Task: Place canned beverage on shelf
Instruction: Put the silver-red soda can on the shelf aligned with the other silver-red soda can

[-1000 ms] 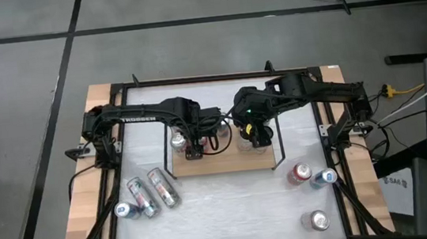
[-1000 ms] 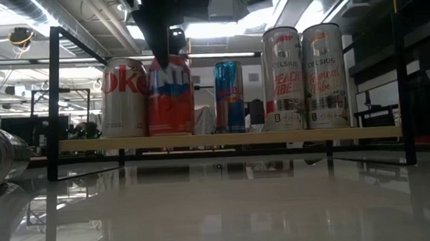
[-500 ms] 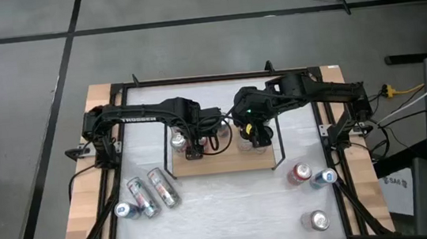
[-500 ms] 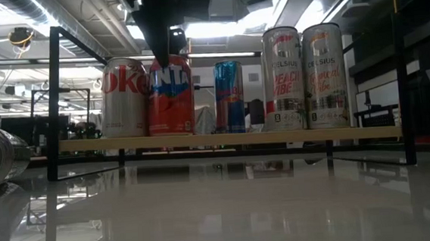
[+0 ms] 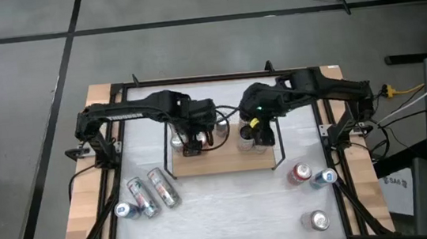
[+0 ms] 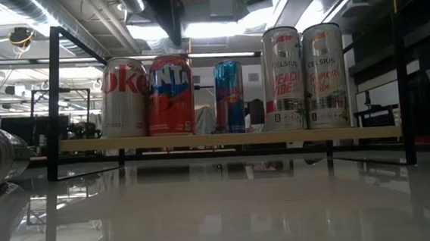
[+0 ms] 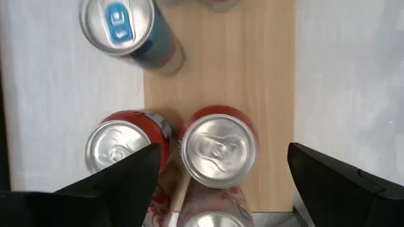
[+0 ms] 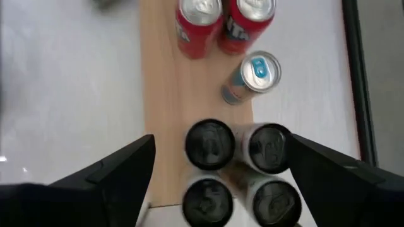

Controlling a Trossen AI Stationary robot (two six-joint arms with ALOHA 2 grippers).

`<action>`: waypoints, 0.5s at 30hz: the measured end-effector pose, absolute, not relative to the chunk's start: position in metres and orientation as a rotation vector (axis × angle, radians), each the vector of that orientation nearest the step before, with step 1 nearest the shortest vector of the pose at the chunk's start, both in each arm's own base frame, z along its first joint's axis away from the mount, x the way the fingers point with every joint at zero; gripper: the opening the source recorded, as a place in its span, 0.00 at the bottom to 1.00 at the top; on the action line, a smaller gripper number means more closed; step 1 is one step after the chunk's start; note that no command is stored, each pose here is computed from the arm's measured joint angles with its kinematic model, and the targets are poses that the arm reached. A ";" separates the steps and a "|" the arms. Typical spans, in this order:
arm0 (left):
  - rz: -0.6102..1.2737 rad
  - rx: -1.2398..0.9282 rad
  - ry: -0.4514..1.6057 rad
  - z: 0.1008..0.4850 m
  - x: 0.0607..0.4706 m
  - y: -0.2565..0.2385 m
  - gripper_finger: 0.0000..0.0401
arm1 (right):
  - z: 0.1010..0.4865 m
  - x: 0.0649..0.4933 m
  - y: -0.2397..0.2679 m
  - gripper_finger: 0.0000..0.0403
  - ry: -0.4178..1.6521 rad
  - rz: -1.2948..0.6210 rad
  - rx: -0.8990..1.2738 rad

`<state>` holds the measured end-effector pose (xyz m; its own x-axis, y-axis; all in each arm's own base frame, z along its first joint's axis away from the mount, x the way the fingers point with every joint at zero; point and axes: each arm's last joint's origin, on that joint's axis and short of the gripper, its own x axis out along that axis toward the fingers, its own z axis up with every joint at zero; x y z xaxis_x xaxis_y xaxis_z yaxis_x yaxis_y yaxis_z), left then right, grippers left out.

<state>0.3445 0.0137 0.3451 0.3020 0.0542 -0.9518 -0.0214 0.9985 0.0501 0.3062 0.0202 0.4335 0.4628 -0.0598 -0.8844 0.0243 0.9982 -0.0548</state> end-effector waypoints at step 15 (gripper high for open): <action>0.054 -0.048 1.079 0.423 0.268 -0.032 0.84 | 0.445 0.276 0.101 0.86 1.087 0.014 0.108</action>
<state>0.2677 -0.0321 0.4230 0.4713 0.0207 -0.8817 -0.0673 0.9977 -0.0125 0.2760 0.1009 0.4454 0.4653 0.0643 -0.8828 0.0418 0.9947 0.0944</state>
